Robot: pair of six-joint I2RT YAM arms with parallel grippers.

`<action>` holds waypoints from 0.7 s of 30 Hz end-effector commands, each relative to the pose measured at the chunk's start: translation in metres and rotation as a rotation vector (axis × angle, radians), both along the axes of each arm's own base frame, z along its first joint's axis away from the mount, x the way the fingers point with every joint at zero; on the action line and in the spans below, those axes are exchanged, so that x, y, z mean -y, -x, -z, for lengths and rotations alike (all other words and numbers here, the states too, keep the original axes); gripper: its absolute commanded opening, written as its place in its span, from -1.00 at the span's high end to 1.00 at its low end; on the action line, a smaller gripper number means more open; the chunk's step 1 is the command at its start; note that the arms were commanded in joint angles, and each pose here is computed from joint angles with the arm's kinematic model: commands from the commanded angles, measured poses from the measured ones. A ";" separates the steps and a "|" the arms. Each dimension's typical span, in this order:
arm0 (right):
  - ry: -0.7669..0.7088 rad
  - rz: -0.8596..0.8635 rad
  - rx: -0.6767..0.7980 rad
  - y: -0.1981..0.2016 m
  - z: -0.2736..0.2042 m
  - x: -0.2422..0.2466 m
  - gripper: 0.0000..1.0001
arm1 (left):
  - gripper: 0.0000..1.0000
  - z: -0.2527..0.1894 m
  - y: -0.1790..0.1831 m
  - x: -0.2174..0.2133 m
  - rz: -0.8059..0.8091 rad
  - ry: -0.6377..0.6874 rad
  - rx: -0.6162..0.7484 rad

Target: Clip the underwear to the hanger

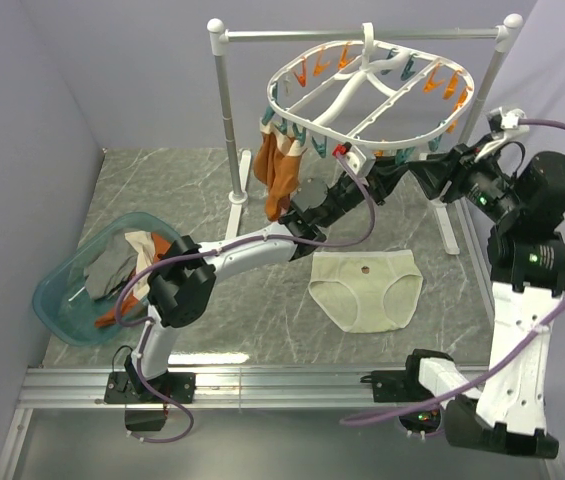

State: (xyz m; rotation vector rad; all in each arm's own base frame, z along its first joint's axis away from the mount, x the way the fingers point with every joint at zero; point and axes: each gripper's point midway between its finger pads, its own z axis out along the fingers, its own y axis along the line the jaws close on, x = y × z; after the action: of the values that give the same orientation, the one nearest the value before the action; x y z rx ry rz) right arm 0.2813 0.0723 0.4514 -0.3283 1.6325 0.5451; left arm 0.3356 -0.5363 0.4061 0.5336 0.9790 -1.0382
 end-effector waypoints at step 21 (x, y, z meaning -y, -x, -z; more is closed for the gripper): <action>-0.125 -0.071 0.105 -0.037 0.021 -0.009 -0.32 | 0.99 -0.014 0.033 -0.013 -0.040 0.133 0.347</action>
State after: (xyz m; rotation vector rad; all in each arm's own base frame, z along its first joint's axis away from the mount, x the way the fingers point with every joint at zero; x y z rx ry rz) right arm 0.3255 0.0678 0.3998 -0.1700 1.6173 0.6614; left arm 0.3306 -0.5198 0.4039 0.5262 0.7311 -0.8927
